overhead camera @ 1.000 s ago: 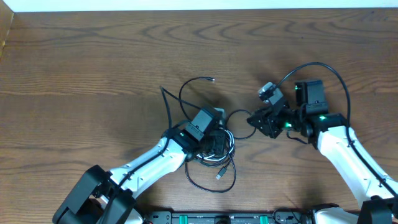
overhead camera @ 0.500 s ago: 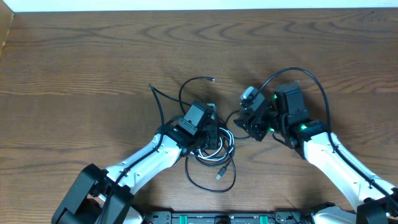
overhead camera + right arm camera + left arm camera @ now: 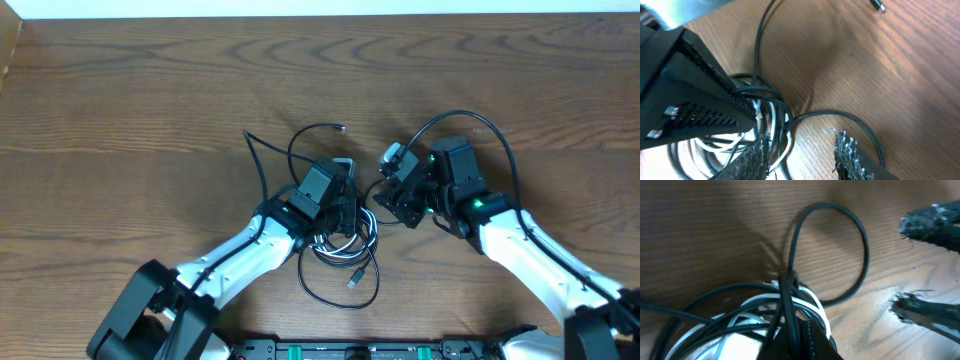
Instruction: Untangle cables
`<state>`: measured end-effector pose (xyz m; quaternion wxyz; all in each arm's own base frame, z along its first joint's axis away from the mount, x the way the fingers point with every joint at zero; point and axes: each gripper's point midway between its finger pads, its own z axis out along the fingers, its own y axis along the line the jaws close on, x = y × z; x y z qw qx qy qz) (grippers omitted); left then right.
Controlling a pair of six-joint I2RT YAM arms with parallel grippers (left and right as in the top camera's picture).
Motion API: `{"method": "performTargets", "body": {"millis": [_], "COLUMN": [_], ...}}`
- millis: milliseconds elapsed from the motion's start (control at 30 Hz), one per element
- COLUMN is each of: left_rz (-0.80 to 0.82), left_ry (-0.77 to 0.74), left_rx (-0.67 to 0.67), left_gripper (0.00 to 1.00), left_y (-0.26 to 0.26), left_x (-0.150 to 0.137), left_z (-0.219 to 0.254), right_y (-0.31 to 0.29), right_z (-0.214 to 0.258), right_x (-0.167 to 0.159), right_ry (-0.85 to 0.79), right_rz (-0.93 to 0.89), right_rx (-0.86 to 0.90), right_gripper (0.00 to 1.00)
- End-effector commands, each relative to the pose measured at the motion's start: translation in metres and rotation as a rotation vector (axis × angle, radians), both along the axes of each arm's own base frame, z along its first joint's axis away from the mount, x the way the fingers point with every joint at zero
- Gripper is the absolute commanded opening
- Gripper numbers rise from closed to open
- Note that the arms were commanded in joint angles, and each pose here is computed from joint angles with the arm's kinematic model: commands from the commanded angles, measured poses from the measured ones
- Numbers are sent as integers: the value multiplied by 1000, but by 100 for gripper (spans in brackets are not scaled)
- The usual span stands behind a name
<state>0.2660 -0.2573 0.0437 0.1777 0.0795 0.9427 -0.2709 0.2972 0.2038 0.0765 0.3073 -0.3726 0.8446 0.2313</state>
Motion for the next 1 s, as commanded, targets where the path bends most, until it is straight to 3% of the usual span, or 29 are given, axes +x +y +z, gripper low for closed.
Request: {"method": "performTargets", "body": {"millis": [0,400,700,967], "left_rz": [6,3,-26,-23], "left_ry": [22,98,123,122], "left_rx": [21,82,45,46], "left_gripper": [7,8,8,8], "left_y": [1,13,7,7], "left_x": [0,-16,-22,-22], "left_z": [-11,-24,-21,-21], "right_y": [1,18,27,37], "right_z": [-15,-31,-28,-49], "right_x": [-1,0,2,1], "right_ry": [22,65,32,13], "right_rz": [10,60,81,86], "right_rx": [-18,61,74,-2], "right_gripper": [40,39,40,41]}}
